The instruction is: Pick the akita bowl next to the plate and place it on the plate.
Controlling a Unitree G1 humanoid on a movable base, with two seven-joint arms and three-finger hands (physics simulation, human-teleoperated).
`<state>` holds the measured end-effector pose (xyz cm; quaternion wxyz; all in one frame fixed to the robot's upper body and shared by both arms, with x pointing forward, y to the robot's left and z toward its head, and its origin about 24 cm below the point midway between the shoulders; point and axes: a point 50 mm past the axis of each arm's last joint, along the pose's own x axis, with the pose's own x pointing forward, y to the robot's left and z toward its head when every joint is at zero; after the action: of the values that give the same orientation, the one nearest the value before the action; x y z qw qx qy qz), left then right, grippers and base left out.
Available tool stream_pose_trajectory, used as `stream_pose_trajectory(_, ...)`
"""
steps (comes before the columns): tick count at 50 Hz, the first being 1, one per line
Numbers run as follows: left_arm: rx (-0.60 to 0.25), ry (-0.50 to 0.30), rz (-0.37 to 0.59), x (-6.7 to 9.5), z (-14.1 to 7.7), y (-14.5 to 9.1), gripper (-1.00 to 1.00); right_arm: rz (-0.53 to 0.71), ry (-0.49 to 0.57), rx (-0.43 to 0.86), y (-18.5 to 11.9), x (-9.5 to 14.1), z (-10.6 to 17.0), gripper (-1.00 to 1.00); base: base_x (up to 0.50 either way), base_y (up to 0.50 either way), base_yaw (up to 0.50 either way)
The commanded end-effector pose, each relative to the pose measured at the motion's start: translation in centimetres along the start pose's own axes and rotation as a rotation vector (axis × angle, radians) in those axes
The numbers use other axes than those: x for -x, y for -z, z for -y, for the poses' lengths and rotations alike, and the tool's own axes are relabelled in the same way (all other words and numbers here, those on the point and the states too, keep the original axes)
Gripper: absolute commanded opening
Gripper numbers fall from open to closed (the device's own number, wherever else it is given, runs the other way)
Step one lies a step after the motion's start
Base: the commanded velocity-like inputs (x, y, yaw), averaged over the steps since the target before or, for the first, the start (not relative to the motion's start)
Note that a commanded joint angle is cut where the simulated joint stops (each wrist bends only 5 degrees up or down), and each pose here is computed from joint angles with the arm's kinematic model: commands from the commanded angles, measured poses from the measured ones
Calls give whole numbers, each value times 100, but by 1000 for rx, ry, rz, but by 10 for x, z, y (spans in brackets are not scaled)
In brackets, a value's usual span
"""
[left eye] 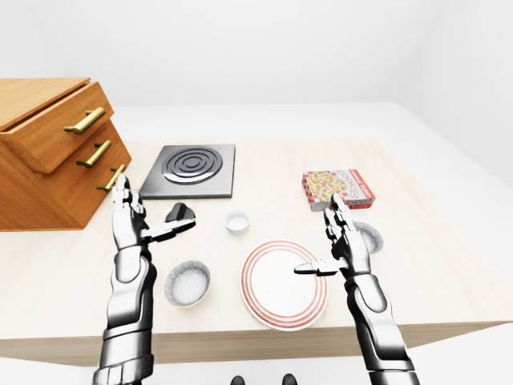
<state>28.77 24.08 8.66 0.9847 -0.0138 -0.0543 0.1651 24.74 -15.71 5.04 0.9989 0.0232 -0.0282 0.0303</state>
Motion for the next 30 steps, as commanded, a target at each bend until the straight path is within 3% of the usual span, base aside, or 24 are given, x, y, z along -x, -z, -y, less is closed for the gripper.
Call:
stream_pose_trajectory(1,20,-134,66,-28,-34,-24,100,3,-6,-4,-1,0,0,100,0,0,0)
stream_pose_trajectory(30,24,-131,48,-27,-35,-17,100,2,3,-6,-2,0,0,100,0,0,0)
